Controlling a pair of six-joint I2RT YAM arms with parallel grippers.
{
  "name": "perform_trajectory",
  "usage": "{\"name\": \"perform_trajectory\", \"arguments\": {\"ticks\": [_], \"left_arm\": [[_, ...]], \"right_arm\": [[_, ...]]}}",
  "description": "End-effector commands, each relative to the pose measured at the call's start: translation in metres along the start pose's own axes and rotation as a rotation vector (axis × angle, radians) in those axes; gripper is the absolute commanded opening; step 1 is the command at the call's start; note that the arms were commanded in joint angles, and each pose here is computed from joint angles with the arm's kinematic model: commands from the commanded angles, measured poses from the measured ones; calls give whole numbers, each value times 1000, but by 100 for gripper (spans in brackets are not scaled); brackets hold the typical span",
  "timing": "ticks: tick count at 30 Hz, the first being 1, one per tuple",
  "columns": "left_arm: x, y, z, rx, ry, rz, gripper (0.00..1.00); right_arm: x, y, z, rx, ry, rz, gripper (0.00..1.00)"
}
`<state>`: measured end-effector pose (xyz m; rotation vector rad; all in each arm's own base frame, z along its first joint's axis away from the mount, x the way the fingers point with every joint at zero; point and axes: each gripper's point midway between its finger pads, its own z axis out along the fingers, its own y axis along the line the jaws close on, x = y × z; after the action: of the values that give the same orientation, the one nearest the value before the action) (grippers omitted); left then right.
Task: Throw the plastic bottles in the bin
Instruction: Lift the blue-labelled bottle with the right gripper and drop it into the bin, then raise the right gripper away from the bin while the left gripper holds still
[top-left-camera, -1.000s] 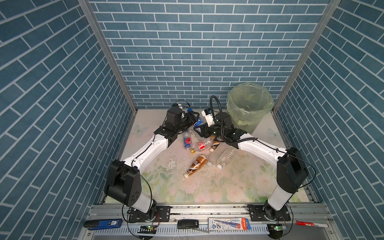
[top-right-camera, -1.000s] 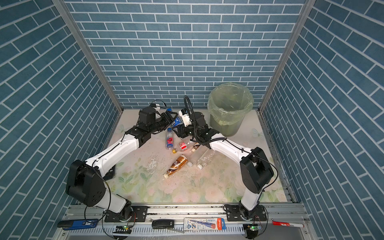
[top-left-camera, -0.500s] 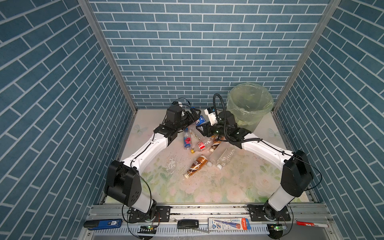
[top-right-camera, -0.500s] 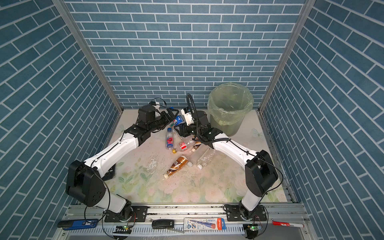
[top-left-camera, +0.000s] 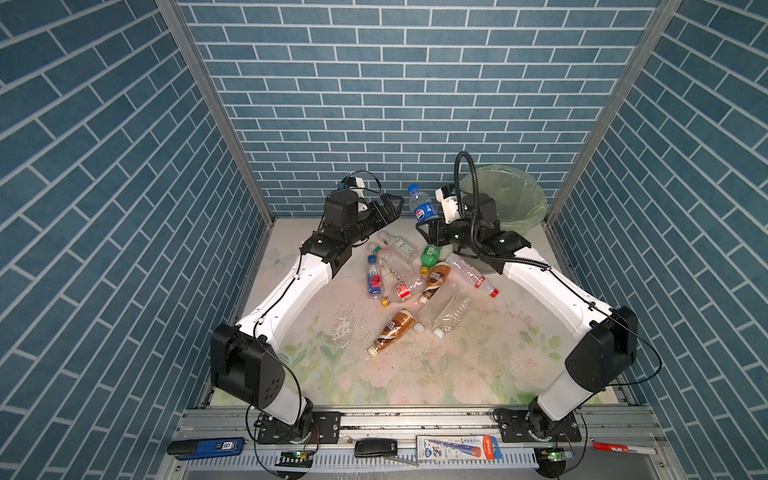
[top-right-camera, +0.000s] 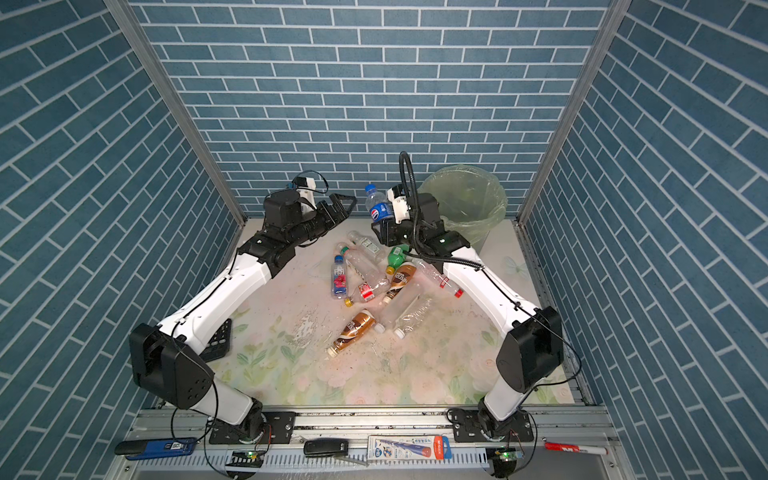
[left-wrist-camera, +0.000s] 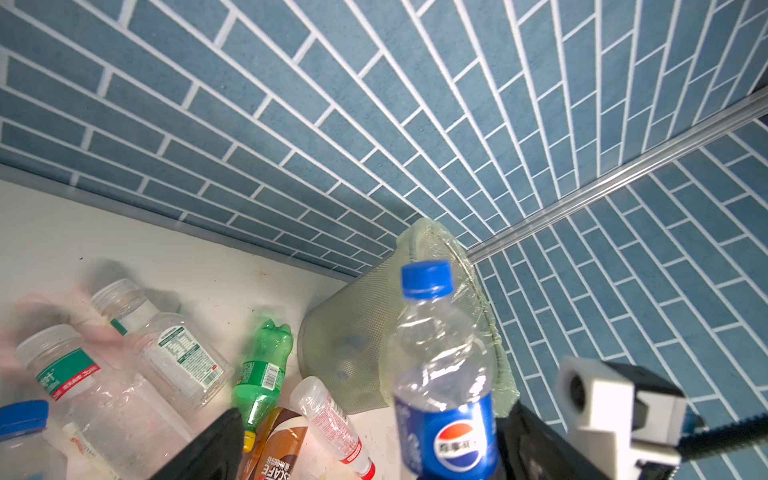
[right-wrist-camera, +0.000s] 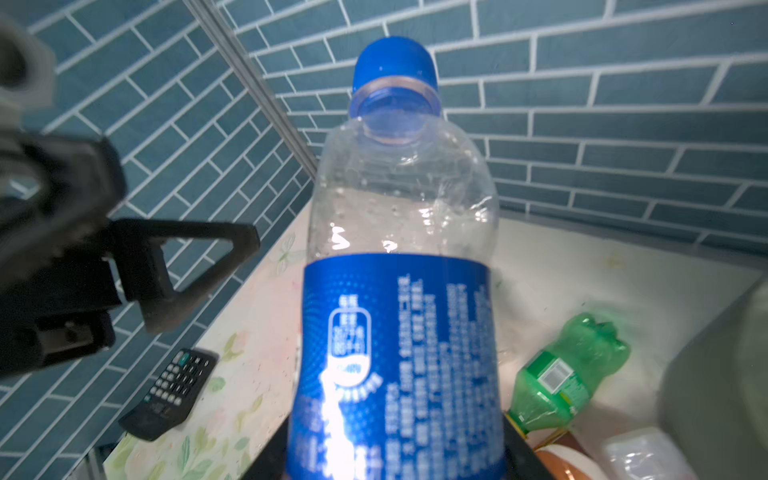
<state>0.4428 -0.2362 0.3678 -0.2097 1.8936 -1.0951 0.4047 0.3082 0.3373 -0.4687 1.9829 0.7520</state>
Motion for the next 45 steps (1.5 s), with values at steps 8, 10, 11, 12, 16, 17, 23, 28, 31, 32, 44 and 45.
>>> {"name": "perform_trajectory", "arguments": {"ticks": [8,10,11,12,16,17,23,28,31,32,44,45], "left_arm": [[3,-78,29,234,46,170,99],[6,-93,33,267,57,204,99],[9,-98,35,279,66,220,99],[9,-106,36,294,68,239,99],[18,-108,44,289,87,257,99],[19,-107,45,289,89,250,99],[29,-85,51,221,117,224,99],[36,-74,50,184,138,224,99],[42,-67,52,168,157,217,99],[44,-67,52,175,163,215,99],[56,-26,48,28,242,189,99],[57,-17,46,1,249,181,99]], "right_arm": [[-127,-28,-140,298,-276,-196,37],[-142,-32,-164,356,-331,-218,37],[-149,-34,-177,381,-360,-230,37],[-155,-35,-187,402,-387,-241,37],[-162,-61,-199,488,-407,-230,38],[-158,-77,-191,507,-382,-201,38],[-100,-161,-125,582,-119,-19,89],[-121,-147,-140,560,-184,-40,99],[-127,-139,-149,546,-208,-37,99],[-126,-138,-151,542,-210,-34,99],[-123,-120,-144,436,-226,7,99],[-122,-117,-141,422,-224,10,99]]}}
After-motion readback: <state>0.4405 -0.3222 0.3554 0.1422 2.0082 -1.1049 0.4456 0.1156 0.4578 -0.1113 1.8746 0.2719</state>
